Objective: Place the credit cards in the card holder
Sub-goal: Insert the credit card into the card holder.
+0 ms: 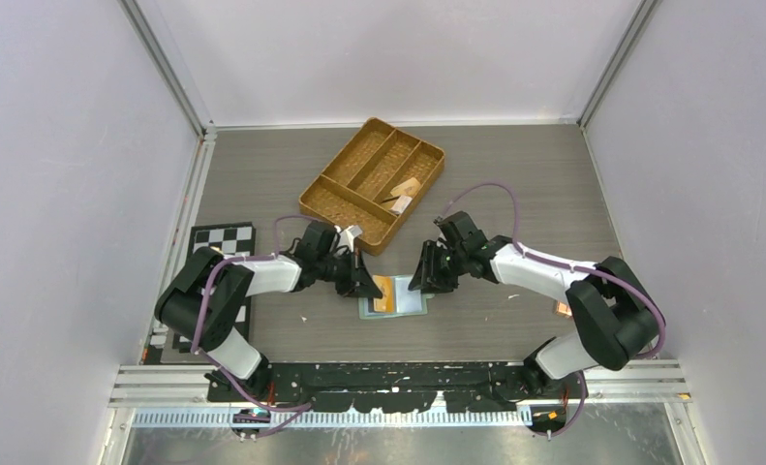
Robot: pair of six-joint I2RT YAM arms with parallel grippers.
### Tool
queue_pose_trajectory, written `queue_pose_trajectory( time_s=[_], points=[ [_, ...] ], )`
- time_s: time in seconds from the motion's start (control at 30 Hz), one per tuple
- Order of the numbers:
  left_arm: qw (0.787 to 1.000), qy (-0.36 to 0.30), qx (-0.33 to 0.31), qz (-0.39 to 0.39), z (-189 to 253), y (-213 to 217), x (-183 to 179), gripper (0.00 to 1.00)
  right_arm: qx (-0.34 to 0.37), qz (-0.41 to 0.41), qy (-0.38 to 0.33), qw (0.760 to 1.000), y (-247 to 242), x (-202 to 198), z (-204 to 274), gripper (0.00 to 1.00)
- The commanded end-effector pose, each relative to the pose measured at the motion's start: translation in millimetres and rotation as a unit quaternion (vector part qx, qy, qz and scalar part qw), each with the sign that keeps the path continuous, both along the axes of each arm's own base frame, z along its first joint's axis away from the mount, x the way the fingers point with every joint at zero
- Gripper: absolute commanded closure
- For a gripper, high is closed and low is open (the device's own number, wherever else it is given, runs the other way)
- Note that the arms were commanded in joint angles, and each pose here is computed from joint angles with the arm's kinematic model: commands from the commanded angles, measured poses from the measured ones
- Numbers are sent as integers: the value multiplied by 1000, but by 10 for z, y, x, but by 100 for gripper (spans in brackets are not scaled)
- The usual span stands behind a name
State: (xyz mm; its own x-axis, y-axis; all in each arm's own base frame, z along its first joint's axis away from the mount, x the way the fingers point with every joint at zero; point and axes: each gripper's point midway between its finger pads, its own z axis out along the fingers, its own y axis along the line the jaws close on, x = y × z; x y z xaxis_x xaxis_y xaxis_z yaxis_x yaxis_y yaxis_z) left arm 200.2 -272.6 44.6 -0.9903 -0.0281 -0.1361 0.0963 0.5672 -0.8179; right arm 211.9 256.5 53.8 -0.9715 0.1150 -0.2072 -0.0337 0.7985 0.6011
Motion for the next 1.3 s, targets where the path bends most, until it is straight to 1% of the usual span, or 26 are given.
queue_pose_trajectory(
  time_s=[0.0, 0.4, 0.83, 0.9, 1.03, 1.1, 1.27],
  points=[
    [1000, -30, -6, -5, 104, -62, 128, 100, -27, -9, 9, 1000, -80, -53, -105, 58],
    [1000, -26, -2, -7, 73, -57, 121, 100, -27, -10, 25, 999, -54, -100, -245, 59],
    [1000, -20, 4, -8, -4, -50, 116, 100, 26, -22, 29, 999, 100, -80, -232, 71],
    [1000, -21, 5, -8, -6, -49, 116, 100, 19, -26, 31, 999, 81, -81, -275, 75],
    [1000, -24, 15, -8, -24, -26, 125, 100, -16, -32, 35, 999, -26, -94, -365, 89],
    [999, -24, 22, -7, -44, -11, 124, 100, -36, -37, 34, 998, -91, -93, -397, 94],
    [1000, -17, 8, -11, -23, -50, 117, 100, -59, -39, 34, 997, -163, -97, -436, 99]
  ],
)
